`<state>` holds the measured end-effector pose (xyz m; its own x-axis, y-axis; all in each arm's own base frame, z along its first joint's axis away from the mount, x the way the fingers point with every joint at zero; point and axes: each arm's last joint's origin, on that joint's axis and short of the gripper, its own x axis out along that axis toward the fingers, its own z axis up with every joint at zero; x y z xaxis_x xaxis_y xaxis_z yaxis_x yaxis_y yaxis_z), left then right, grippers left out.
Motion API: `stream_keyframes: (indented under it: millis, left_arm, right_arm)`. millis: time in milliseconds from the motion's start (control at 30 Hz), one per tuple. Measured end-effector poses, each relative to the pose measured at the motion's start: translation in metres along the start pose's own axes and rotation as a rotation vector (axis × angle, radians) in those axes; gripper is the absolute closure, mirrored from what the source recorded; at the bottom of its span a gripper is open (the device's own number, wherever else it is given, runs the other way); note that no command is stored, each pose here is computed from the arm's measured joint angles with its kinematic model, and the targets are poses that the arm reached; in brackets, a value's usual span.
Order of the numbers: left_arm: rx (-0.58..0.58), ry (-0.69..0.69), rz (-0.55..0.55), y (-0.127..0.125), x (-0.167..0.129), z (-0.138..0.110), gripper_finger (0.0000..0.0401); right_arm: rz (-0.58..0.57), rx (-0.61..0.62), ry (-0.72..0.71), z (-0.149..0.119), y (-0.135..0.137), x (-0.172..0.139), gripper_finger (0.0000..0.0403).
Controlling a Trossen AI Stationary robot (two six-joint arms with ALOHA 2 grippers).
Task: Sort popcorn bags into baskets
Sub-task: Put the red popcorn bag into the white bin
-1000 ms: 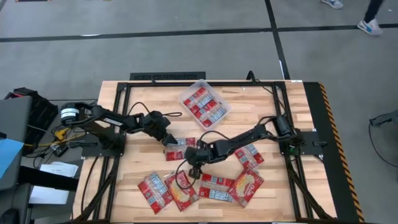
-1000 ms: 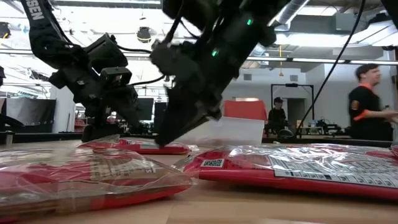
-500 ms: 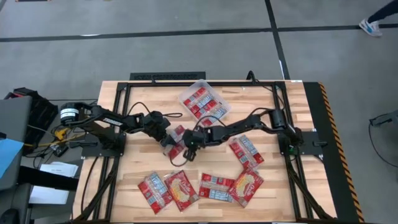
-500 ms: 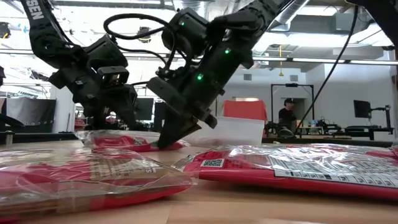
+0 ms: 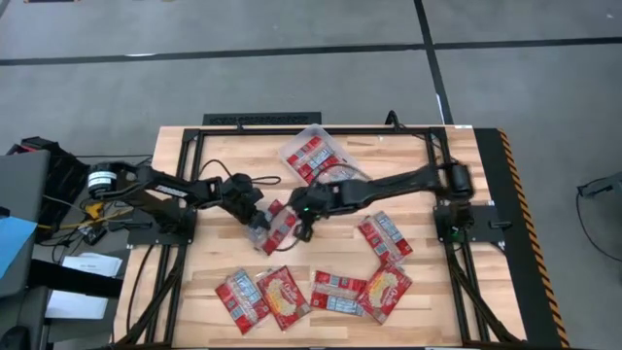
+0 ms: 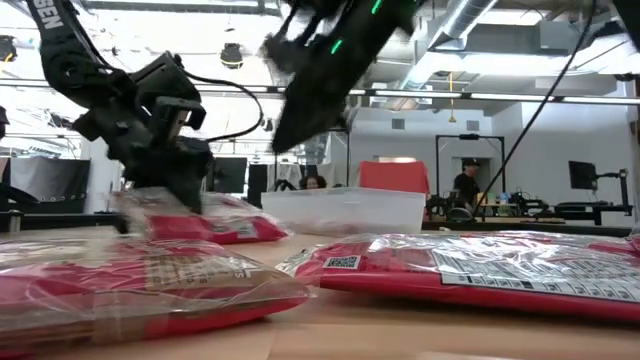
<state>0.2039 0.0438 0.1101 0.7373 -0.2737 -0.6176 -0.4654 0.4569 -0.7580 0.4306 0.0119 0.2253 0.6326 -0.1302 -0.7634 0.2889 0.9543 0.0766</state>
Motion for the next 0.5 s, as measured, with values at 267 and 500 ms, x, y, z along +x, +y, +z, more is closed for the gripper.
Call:
stream_keyframes:
  millis: [267, 500]
  left_arm:
    - [0.030, -0.141, -0.217, -0.055, -0.037, 0.035, 0.0393]
    - [0.266, -0.252, -0.109, -0.102, -0.083, 0.099, 0.0395]
  right_arm:
    - [-0.151, 0.031, -0.115, 0.013, -0.014, -0.124, 0.0387]
    - [-0.306, 0.108, -0.161, -0.003, -0.018, -0.183, 0.0377]
